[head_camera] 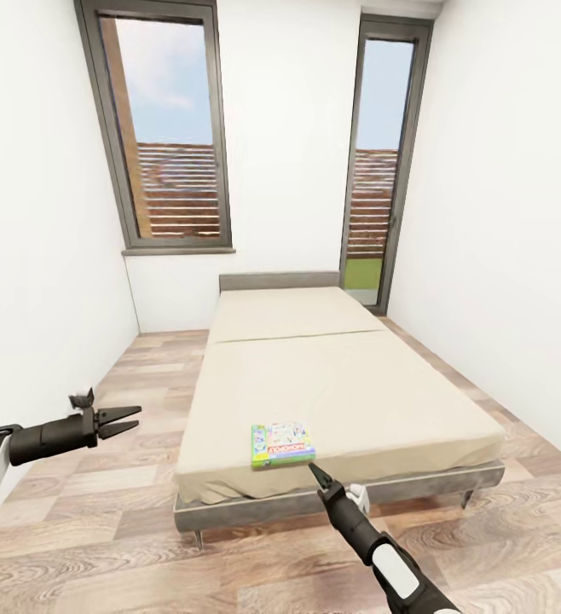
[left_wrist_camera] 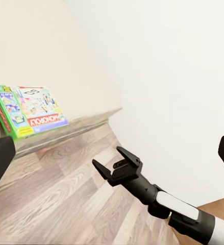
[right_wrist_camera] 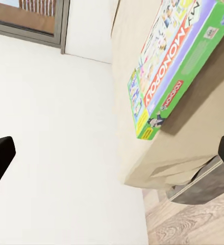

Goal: Put all the toys in the child's room - the three board games (two on the bed and one on the table), the two jigsaw puzzles on the table, and the tennis ball on the table - inside the toy box on the table in the child's room.

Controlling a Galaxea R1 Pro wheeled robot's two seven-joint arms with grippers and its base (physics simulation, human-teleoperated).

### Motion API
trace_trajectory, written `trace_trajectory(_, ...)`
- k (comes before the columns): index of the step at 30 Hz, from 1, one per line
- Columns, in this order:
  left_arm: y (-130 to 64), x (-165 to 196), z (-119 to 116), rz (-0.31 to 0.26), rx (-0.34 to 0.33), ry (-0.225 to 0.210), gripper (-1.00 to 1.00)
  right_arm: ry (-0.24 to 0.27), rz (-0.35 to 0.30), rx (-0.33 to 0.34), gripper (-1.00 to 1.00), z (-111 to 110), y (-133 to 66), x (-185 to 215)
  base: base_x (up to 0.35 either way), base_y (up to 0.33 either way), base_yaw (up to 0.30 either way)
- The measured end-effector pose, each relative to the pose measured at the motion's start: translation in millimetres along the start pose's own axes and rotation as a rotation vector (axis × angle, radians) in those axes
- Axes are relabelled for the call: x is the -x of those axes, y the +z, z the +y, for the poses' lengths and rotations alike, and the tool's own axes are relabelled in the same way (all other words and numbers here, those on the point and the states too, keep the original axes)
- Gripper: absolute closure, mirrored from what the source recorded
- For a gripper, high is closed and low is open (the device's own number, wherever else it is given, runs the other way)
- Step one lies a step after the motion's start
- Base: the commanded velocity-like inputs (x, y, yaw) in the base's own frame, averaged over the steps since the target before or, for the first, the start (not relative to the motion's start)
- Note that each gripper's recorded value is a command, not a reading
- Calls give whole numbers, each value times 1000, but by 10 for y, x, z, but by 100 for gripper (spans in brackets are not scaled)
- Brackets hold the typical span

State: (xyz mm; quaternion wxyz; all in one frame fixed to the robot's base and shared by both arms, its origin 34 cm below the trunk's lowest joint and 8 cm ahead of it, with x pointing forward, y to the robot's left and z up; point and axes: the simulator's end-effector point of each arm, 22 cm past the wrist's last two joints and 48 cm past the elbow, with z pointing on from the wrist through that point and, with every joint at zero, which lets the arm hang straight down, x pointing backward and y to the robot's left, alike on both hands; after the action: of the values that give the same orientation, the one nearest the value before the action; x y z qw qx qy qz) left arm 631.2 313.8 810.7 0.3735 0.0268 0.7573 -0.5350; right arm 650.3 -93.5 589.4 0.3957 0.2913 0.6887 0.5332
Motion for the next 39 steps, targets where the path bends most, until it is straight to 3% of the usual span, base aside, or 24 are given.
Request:
trace_trajectory(15, 12, -240, 230, -1, -1, -5, -100, 9, -6, 8, -100, -272, 5, -135, 0, 0, 0)
trace_trajectory(24, 13, -241, 229, -1, -1, -5, -100, 6, -4, 8, -100, -270, 7, -144, 0, 0, 0)
trace_trajectory(39, 29, -493, 453, 0, -2, -5, -100, 15, 1, 6, -100, -590, -20, -264, 0, 0, 0)
